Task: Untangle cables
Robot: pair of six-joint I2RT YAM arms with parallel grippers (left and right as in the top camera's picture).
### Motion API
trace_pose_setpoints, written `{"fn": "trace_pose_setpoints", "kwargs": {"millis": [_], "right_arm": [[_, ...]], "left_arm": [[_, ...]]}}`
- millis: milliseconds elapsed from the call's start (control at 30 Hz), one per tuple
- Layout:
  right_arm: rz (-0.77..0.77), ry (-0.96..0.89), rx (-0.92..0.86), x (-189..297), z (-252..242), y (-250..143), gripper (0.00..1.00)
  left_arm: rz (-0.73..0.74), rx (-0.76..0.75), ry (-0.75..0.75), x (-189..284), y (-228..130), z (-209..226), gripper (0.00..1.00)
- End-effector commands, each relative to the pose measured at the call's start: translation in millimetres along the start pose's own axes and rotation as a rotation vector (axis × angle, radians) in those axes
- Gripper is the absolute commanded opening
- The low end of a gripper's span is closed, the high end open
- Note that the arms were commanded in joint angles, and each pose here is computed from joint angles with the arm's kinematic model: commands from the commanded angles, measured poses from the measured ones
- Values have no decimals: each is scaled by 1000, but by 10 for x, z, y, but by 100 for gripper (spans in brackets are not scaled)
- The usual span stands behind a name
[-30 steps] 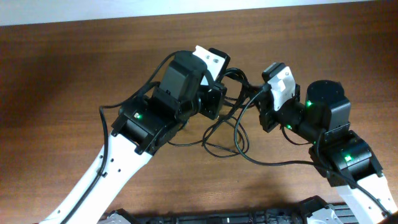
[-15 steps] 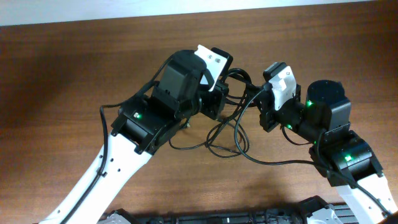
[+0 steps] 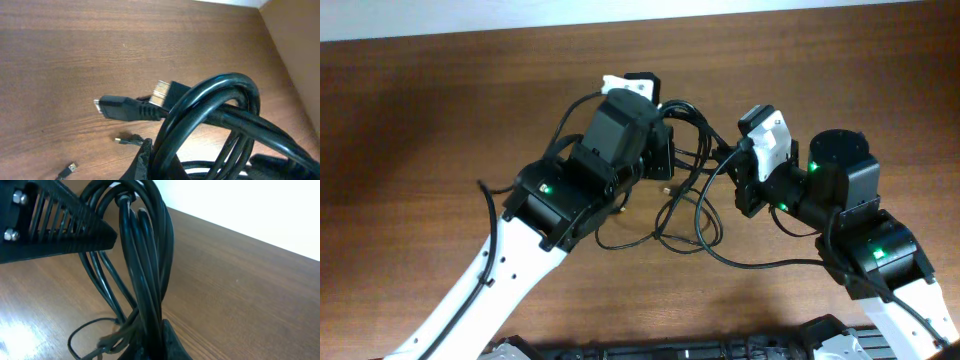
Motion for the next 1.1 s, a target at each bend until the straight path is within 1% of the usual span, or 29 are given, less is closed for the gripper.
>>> {"fn": "trace_pose_setpoints", "kwargs": {"millis": [0, 100, 167, 233, 400, 467, 500, 533, 567, 600, 633, 700, 733, 767, 833, 900, 967, 1067], "right_arm": [[-3, -42, 9, 18, -36, 6, 4], [-3, -42, 9, 18, -36, 5, 4], [-3, -45, 8, 18, -38, 5, 4], [1, -45, 7, 18, -39, -2, 4], [8, -64, 4, 9, -61, -14, 4], [14, -66, 2, 4, -65, -23, 4], [18, -66, 0, 4, -66, -28, 37], [16, -68, 1, 5, -68, -26, 63], [14, -80, 1, 5, -78, -23, 76], [12, -103, 1, 7, -100, -21, 86], [9, -123, 1, 10, -118, -20, 99], [4, -125, 2, 9, -120, -10, 99], [-7, -123, 6, 10, -116, 8, 99], [-37, -121, 15, 11, -111, 59, 99], [-63, -130, 22, 14, -117, 102, 99], [-86, -192, 1, 25, -172, 131, 99], [-120, -302, -33, 53, -270, 166, 99], [-153, -357, -30, 75, -314, 214, 99]], "left_arm": [[-73, 185, 121, 65, 96, 191, 0], [-84, 295, 134, 64, 119, 273, 0], [-99, 421, 142, 73, 138, 335, 0], [-114, 511, 135, 80, 160, 363, 0], [-147, 552, 116, 83, 216, 353, 0], [-154, 541, 113, 83, 230, 349, 0], [-152, 497, 115, 84, 232, 348, 0], [-149, 456, 118, 83, 231, 348, 0], [-145, 403, 120, 82, 230, 343, 0], [-135, 352, 109, 80, 227, 329, 0], [-113, 303, 72, 75, 216, 291, 0], [-80, 229, 4, 69, 196, 222, 0], [-63, 168, -35, 69, 184, 183, 0], [-42, 60, -99, 72, 164, 121, 0], [-27, -21, -159, 78, 146, 65, 0], [-19, -37, -182, 82, 136, 44, 0], [-12, -43, -195, 84, 125, 34, 0], [-6, -68, -194, 83, 112, 36, 0]]}}
Point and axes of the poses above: each gripper's point midway between its finger pads, its own x axis back along the fingers, its own z axis along the line the jaws close on, y = z × x, the point moved 8 cm from there along x, back along the fingers, and after that the axes turned 12 degrees about -x, right-handed, at the moved point
